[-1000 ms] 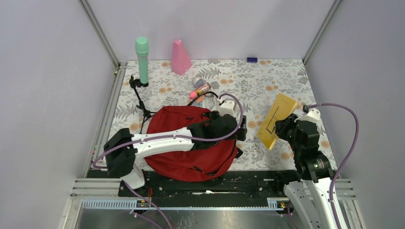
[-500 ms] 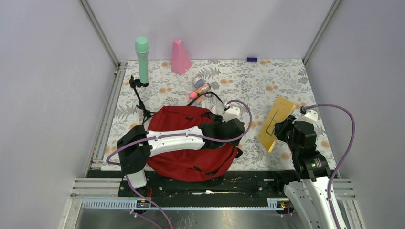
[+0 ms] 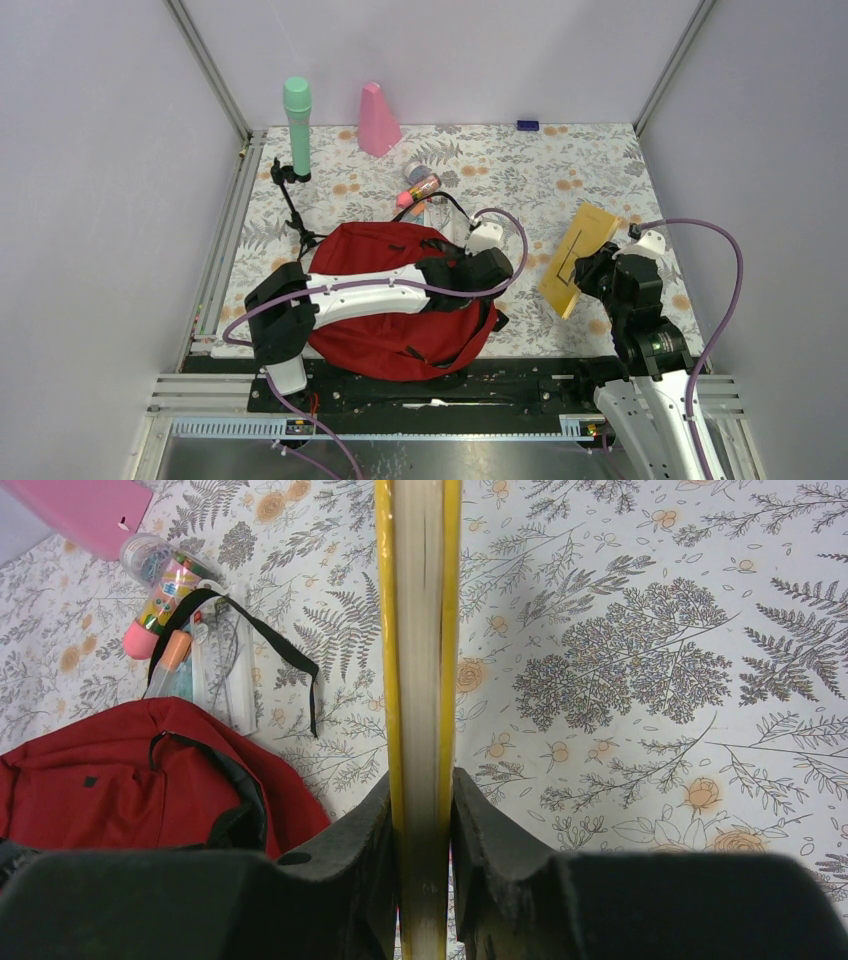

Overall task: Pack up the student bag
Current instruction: Place the book in the student bag.

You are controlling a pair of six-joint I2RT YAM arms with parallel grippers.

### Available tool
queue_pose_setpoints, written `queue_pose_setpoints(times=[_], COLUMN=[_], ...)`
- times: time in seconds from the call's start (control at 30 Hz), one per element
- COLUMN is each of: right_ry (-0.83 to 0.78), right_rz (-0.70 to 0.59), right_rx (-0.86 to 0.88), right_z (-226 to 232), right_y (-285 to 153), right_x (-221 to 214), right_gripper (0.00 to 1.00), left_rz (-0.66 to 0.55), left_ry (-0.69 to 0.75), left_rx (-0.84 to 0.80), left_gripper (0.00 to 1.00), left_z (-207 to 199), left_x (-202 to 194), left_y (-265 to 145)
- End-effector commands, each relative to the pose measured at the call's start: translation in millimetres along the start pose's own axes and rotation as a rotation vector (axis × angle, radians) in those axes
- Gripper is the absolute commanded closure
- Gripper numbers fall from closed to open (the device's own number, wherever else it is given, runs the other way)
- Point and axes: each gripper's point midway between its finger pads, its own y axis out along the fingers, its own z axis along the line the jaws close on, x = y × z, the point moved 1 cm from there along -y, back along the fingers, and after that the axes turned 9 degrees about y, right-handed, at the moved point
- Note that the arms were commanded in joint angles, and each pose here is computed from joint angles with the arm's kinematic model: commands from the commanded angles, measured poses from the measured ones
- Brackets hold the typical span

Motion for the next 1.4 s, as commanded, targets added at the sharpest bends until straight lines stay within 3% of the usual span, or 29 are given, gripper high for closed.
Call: queue_pose_setpoints(times=[0.0,0.03,0.13,0.3,0.43,0.63,0.8,1.03,1.2,1.37], right_ry=[0.022,0.023,0.039,0.071,0.109,0.263,0.320,0.341,0.285,0.237], right_rz=[-0.097,-0.099,-0.109,-0.102,0.034,0.298,0.377,0.361,0.455,0.586], right_rx=[0.073,0.075,0.102,0.328,0.469,0.650,0.707,0.741,0.737,0.771], right_z=[18.8,19.1,25.0,66.6,95.7,133.8,146.6,156.6,170.2,189.9], right_y=[-4.5,-5.4,-13.3,-42.2,-49.5,-45.2,-44.8,-26.1,-12.1,-13.7], right_x=[25.6,26.2,31.4,42.8,27.9,-4.6,-11.4,-24.6,-60.0,-96.5], right_gripper=[1.00,1.00,1.00,1.00,1.00,1.00,1.00,1.00,1.00,1.00], left_rz=[-0.041,-0.055,-0.141,-0.321,-0.383,-0.372,-0.376,-0.458,-0.550,-0.569], left_ry=[-0.091,-0.107,-0.108,-0.043,0.004,0.059,0.096,0.150,0.136,0.123], left_rx=[0.002,0.011,0.023,0.058,0.035,0.027,-0.121,-0.268,-0.342,-0.376], left_gripper=[0.95,1.00,1.00,1.00,1.00,1.00,1.00,1.00,1.00,1.00], left_z=[13.0,18.6,34.7,73.2,102.9,146.5,152.5,144.8,139.7,141.2], left_x=[22.3,26.1,46.2,97.6,118.1,127.4,127.4,127.2,126.4,121.1], left_y=[-10.1,-13.2,-34.6,-93.4,-128.6,-158.4,-165.4,-169.7,-176.4,-172.6])
